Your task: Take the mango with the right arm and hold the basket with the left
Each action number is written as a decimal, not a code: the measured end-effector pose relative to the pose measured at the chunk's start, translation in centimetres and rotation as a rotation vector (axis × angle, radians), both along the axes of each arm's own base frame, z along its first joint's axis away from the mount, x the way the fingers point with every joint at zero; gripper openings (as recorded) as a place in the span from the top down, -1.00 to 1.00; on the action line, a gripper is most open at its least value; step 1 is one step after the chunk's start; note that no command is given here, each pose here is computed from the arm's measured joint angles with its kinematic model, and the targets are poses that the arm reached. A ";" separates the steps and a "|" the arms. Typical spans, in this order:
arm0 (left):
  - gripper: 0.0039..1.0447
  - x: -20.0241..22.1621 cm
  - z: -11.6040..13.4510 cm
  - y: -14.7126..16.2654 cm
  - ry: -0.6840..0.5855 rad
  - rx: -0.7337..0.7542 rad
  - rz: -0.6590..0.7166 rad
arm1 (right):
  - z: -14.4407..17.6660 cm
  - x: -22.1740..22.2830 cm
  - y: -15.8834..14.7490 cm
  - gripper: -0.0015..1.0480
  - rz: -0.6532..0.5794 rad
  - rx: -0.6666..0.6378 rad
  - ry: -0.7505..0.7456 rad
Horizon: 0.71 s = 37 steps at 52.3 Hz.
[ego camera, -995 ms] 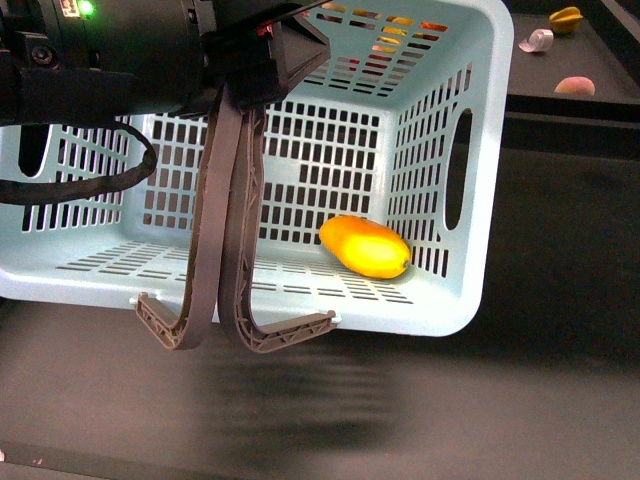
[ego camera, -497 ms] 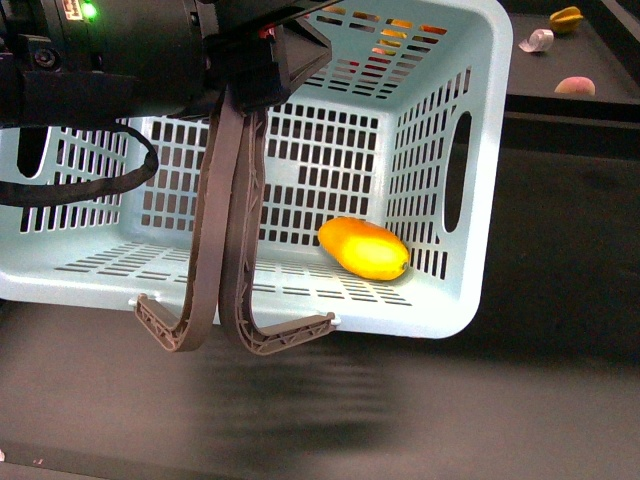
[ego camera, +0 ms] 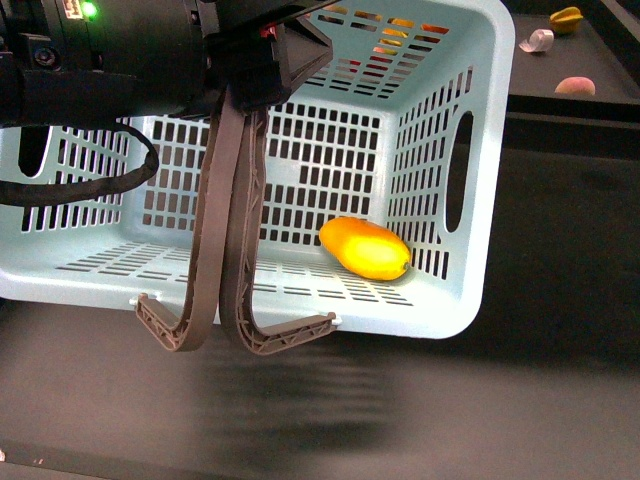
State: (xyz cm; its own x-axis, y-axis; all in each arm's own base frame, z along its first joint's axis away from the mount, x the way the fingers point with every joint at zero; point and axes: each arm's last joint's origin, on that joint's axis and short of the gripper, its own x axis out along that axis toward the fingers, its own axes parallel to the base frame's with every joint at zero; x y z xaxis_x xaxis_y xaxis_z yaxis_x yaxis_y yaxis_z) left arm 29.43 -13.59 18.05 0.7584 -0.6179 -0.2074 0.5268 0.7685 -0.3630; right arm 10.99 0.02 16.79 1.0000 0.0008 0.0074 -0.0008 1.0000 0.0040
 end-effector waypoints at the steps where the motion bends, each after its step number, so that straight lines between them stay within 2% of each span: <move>1: 0.84 0.0 0.0 0.0 0.000 0.000 0.000 | 0.0 0.0 0.0 0.96 0.000 0.000 -0.001; 9: 0.84 0.0 0.0 0.0 0.000 0.000 0.000 | -0.5 -0.8 0.0 0.96 0.000 -0.001 0.034; 37: 0.84 0.0 0.0 0.0 0.000 0.000 0.000 | -0.3 -1.2 0.0 0.96 0.002 0.000 0.006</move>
State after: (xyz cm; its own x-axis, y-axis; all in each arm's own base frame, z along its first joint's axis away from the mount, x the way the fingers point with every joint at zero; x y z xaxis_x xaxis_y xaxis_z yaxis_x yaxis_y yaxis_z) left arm 29.43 -13.59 18.05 0.7584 -0.6179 -0.2074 0.5267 0.7685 -0.3634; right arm 9.77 0.02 16.50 1.0000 0.0023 0.0013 -0.0023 1.0000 0.0036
